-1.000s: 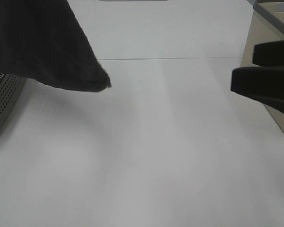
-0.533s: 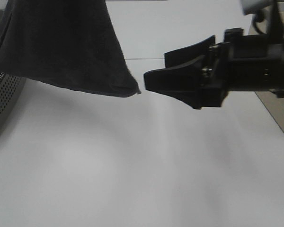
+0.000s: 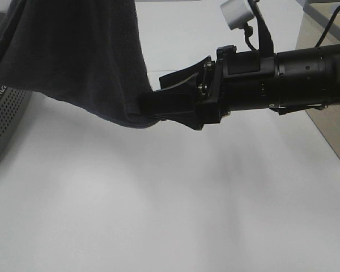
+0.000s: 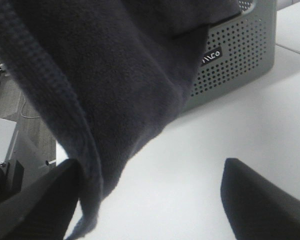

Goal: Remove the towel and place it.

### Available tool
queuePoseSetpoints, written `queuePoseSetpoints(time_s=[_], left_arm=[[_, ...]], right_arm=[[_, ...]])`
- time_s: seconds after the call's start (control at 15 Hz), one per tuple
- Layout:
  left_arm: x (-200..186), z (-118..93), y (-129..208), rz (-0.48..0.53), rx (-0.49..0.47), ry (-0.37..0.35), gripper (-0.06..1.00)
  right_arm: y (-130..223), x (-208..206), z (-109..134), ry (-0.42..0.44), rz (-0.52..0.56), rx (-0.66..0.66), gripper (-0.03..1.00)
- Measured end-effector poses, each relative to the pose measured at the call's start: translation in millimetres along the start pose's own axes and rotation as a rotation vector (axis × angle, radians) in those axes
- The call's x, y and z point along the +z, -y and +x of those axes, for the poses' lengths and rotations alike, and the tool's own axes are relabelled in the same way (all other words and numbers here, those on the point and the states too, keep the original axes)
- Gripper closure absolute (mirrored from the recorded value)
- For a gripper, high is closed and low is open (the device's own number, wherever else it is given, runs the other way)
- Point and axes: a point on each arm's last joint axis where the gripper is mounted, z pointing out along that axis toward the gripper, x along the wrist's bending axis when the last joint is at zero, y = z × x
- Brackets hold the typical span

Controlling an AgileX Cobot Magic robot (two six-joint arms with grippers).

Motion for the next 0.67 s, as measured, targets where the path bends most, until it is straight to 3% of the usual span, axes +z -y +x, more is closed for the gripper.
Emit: queuePoseSetpoints(time_s=[0.2,0.33,0.67], left_arm=[[20.2,-5.4,-2.9,0.018,0.011,0.022,0.94],[29.4,-7.9,-4.1,0.025,0.017,0.029,0.94],[30.4,-5.7,-7.5,-0.01,-0.045,0.003,0.94]], right_arm=[[-2.6,0.8,5.4,-0.058,-0.006,-0.02,0.24],[2.0,0.6,8.0,-0.086,0.043,-0.036,0.26],[5.0,0.5,7.7,-0.085,0.076,-0.052,0.3]])
